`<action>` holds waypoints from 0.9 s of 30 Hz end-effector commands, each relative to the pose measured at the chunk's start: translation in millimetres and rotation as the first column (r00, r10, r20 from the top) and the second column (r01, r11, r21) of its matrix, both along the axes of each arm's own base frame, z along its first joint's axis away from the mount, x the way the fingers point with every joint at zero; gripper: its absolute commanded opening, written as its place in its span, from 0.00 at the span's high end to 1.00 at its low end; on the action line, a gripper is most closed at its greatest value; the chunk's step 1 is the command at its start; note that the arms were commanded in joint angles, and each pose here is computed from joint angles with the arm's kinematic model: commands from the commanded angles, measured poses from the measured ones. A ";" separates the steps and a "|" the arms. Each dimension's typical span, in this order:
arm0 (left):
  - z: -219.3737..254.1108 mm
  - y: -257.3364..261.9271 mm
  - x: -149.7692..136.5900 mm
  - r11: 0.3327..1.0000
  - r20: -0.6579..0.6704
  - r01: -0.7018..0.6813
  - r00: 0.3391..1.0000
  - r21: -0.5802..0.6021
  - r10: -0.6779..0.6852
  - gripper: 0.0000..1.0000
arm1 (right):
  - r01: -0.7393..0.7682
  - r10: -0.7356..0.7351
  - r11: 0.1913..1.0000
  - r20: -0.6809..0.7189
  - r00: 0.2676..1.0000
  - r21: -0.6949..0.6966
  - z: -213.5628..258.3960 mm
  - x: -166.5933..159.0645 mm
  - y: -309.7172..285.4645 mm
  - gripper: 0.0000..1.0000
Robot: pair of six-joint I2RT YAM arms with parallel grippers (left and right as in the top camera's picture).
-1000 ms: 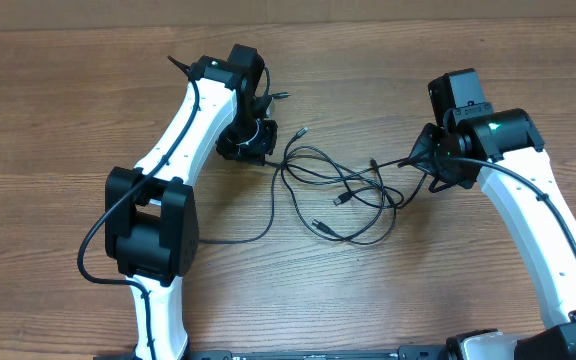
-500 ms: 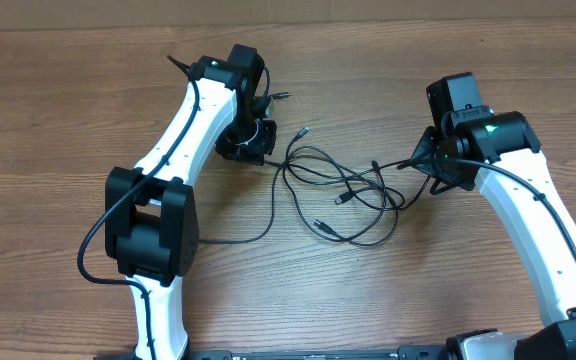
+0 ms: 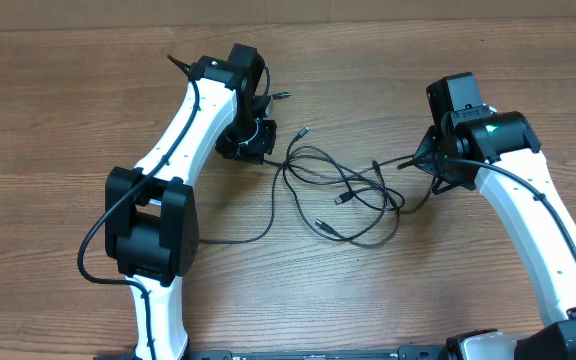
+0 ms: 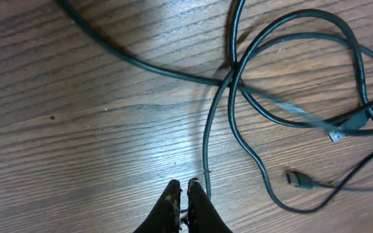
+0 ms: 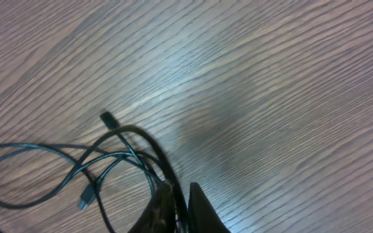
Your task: Untangle cables
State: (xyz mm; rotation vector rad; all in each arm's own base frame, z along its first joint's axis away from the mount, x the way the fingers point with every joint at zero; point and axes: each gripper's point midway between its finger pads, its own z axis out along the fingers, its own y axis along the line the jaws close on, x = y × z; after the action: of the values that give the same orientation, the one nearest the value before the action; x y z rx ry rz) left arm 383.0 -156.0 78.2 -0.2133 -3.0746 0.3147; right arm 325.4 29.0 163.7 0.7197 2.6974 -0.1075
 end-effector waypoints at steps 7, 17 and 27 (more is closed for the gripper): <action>-5.8 1.4 -1.4 1.000 -0.011 -0.008 1.000 0.013 0.009 0.94 | 0.052 -0.050 0.997 0.049 0.998 -0.049 6.8 7.0 -20.3 0.93; -5.8 1.2 -1.0 1.000 -0.009 -0.009 1.000 0.012 0.009 0.93 | 0.131 -0.128 0.991 0.058 0.990 -0.041 7.3 9.1 -45.7 0.96; -5.8 0.8 0.2 1.000 -0.004 -0.009 1.000 0.010 0.009 0.93 | 0.121 -0.120 0.993 0.050 0.991 -0.008 5.7 9.0 -40.5 0.96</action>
State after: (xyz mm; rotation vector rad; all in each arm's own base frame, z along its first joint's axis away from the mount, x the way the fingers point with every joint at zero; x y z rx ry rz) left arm 385.6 -156.2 78.1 -0.2157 -3.0853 0.3143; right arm 334.8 -13.0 167.6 0.8701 2.6081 -0.1590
